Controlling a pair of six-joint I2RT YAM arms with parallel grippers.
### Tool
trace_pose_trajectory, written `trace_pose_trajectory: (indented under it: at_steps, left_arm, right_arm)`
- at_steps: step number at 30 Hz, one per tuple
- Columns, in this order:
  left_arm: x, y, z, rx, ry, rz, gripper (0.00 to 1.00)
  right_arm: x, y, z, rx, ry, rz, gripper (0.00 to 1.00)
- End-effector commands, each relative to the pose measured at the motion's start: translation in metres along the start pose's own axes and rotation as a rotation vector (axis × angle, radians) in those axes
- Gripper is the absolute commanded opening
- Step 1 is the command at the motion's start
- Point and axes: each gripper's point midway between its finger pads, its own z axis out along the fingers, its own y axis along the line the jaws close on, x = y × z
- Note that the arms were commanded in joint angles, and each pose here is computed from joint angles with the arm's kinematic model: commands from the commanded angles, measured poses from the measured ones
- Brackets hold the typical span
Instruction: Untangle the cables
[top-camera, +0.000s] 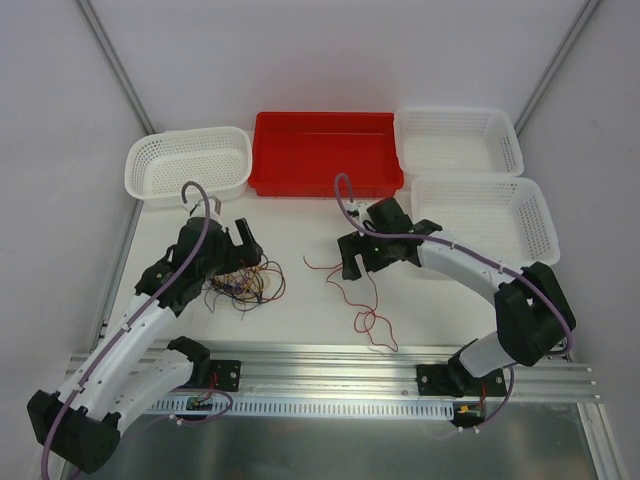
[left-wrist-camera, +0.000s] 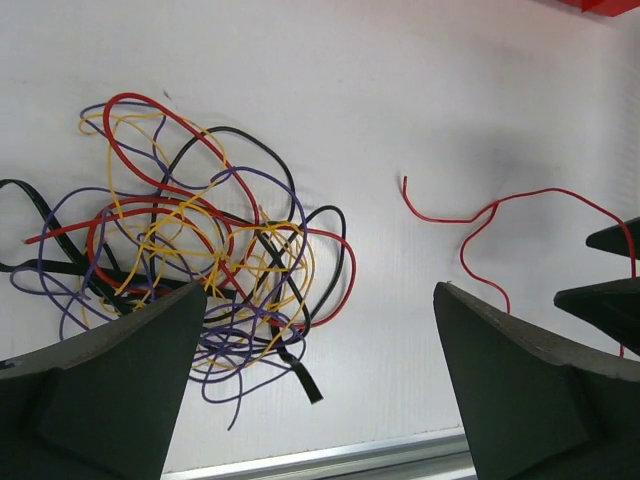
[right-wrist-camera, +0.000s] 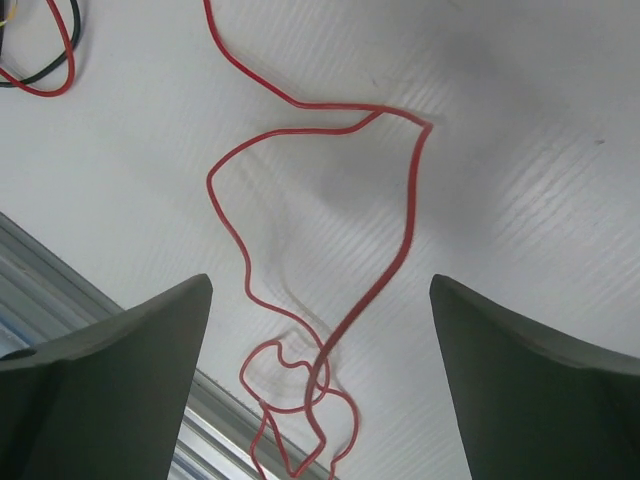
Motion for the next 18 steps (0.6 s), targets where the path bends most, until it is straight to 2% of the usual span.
trace_pose_trajectory:
  at_steps: [1, 9, 14, 17, 18]
  left_arm:
    - [-0.021, -0.001, -0.024, 0.029, -0.088, 0.08, 0.99]
    - [-0.012, 0.021, -0.03, -0.002, -0.13, 0.192, 0.99]
    - [-0.005, 0.029, -0.031, -0.014, -0.138, 0.202, 0.99]
    - [-0.009, 0.031, -0.035, -0.023, -0.157, 0.202, 0.99]
    - [-0.009, 0.032, -0.035, -0.026, -0.159, 0.204, 0.99]
  right_arm:
    - [-0.015, 0.018, -0.007, -0.016, -0.06, -0.021, 0.97]
    - [0.009, 0.036, 0.012, 0.01, 0.017, -0.063, 0.97]
    - [0.023, 0.044, 0.029, 0.082, 0.06, -0.134, 0.99]
    - [0.029, 0.038, 0.043, 0.157, 0.09, -0.157, 0.93]
    - [0.035, 0.038, 0.05, 0.172, 0.114, -0.171, 0.88]
